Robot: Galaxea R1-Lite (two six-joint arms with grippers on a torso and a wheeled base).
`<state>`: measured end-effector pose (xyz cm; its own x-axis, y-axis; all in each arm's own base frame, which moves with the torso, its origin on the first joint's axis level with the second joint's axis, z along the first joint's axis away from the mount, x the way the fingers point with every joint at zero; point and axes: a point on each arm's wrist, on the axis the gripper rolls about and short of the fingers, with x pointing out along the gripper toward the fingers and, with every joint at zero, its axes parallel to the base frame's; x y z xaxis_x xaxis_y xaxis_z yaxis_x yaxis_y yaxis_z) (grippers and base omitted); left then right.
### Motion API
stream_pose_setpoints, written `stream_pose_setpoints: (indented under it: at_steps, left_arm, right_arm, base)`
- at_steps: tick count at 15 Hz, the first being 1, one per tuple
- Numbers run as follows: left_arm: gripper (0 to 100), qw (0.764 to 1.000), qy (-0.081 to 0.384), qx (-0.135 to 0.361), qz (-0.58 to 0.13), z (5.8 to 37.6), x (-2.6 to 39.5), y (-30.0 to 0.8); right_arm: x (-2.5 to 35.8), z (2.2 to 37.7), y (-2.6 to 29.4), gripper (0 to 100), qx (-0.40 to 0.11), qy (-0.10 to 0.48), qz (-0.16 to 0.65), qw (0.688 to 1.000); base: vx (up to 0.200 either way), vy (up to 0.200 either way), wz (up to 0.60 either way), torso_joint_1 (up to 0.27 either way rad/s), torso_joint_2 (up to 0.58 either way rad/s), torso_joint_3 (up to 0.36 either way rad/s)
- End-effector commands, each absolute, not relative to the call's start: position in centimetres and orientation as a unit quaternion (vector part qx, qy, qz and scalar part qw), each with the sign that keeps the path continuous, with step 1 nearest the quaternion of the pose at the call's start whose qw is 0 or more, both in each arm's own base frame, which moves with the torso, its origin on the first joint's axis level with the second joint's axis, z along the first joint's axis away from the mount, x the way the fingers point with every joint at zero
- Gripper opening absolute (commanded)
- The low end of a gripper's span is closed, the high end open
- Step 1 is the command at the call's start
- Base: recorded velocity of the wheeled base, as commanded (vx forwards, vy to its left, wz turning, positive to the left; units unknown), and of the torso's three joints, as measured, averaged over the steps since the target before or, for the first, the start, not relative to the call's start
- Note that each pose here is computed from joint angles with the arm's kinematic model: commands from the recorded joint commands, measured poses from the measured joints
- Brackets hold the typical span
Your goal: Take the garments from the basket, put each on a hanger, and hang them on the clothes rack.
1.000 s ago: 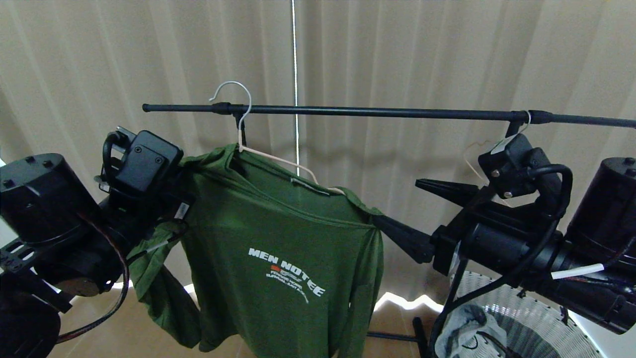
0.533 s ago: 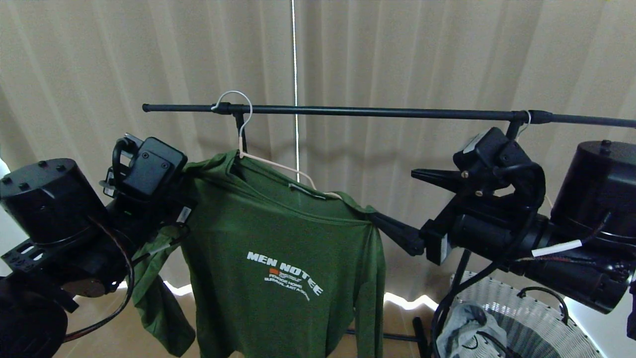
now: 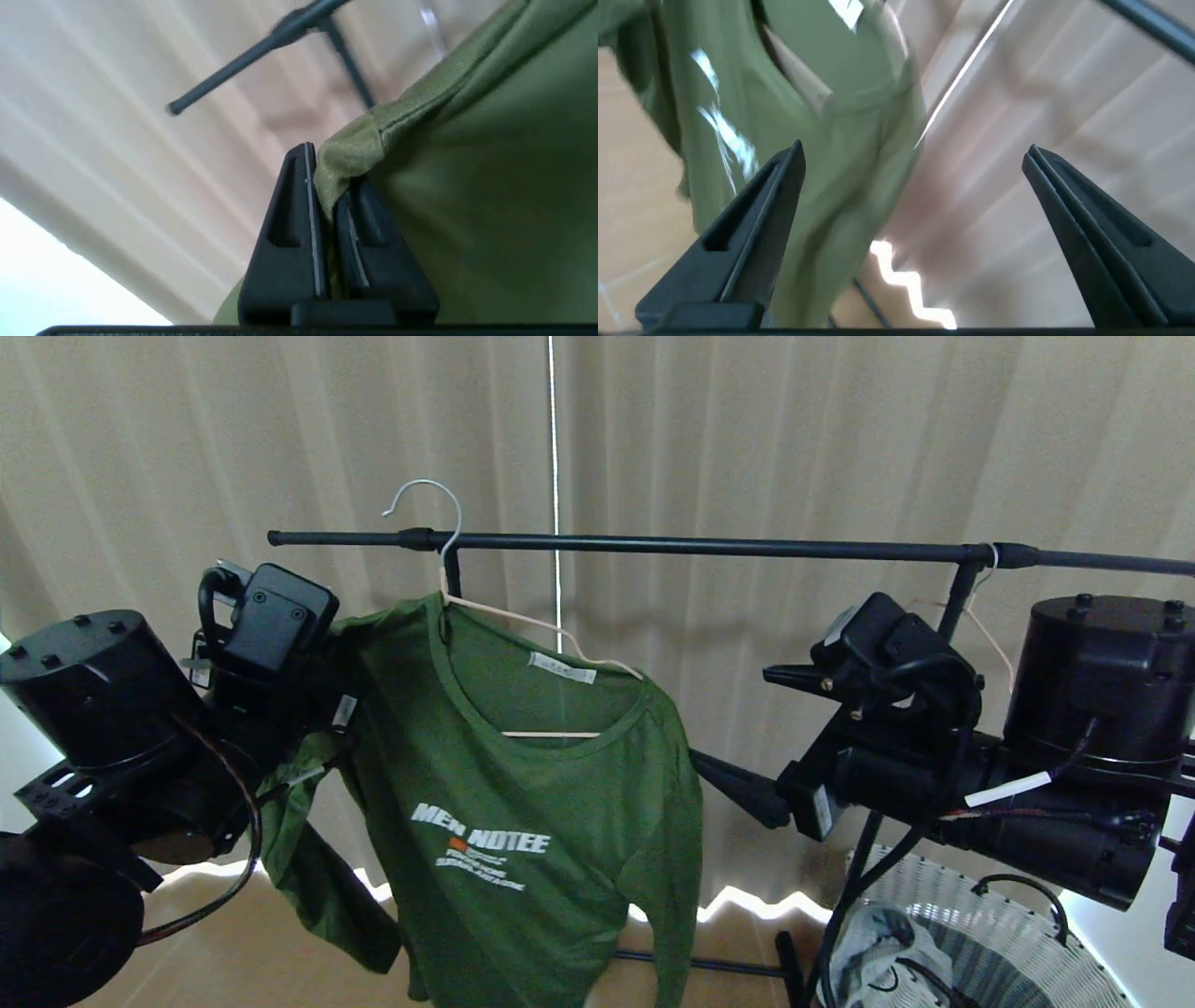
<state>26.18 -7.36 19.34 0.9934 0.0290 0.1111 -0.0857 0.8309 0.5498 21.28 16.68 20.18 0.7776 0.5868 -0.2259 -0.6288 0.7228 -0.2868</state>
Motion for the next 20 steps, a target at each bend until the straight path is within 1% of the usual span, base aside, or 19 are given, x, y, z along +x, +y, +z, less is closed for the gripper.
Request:
stream_pose_setpoints:
  at_steps: [1, 4, 6, 7, 9, 10, 11, 14, 17, 20]
  left_arm:
    - [0, 0.957, -0.052, 0.285, 0.035, 19.4, 26.3, -7.2]
    - [0, 0.958, -0.051, 0.280, 0.021, 19.1, 26.0, -7.8]
    - [0, 0.961, -0.055, 0.272, 0.002, 19.1, 25.6, -8.8]
    - [0, 0.962, -0.055, 0.268, -0.012, 18.9, 25.4, -9.5]
    - [0, 0.961, -0.050, 0.268, -0.038, 18.3, 24.6, -10.5]
    - [0, 0.961, -0.051, 0.268, -0.045, 18.2, 24.5, -10.8]
    - [0, 0.960, -0.050, 0.268, -0.055, 18.0, 24.4, -11.3]
    - [0, 0.962, -0.056, 0.259, -0.072, 18.0, 24.6, -12.5]
    - [0, 0.961, -0.060, 0.258, -0.078, 18.1, 24.3, -12.8]
    - [0, 0.961, -0.066, 0.256, -0.084, 18.2, 23.9, -13.0]
  right_arm:
    - [21.0, 19.8, 16.2, 100, -0.181, 0.064, 0.326, 0.926]
    - [21.3, 19.8, 16.4, 100, -0.186, 0.061, 0.324, 0.925]
    - [21.9, 20.9, 16.9, 100, -0.182, 0.044, 0.322, 0.928]
    - [22.4, 21.6, 17.3, 100, -0.180, 0.031, 0.322, 0.929]
    - [23.8, 22.2, 18.3, 100, -0.200, 0.021, 0.277, 0.940]
    - [24.2, 22.2, 18.6, 100, -0.201, 0.021, 0.269, 0.942]
    - [24.4, 22.4, 19.7, 100, -0.201, 0.015, 0.275, 0.940]
    - [24.7, 22.2, 21.2, 100, -0.207, 0.014, 0.280, 0.937]
    - [25.0, 21.9, 21.8, 100, -0.219, 0.013, 0.279, 0.935]
    - [25.6, 21.7, 22.2, 100, -0.221, 0.014, 0.276, 0.935]
  base:
    - [0.000, 0.000, 0.00, 0.000, 0.00, 0.000]
    - [0.000, 0.000, 0.00, 0.000, 0.00, 0.000]
    - [0.000, 0.000, 0.00, 0.000, 0.00, 0.000]
    - [0.000, 0.000, 0.00, 0.000, 0.00, 0.000]
    - [0.000, 0.000, 0.00, 0.000, 0.00, 0.000]
    - [0.000, 0.000, 0.00, 0.000, 0.00, 0.000]
    - [0.000, 0.000, 0.00, 0.000, 0.00, 0.000]
    - [0.000, 0.000, 0.00, 0.000, 0.00, 0.000]
    - [0.000, 0.000, 0.00, 0.000, 0.00, 0.000]
    - [0.000, 0.000, 0.00, 0.000, 0.00, 0.000]
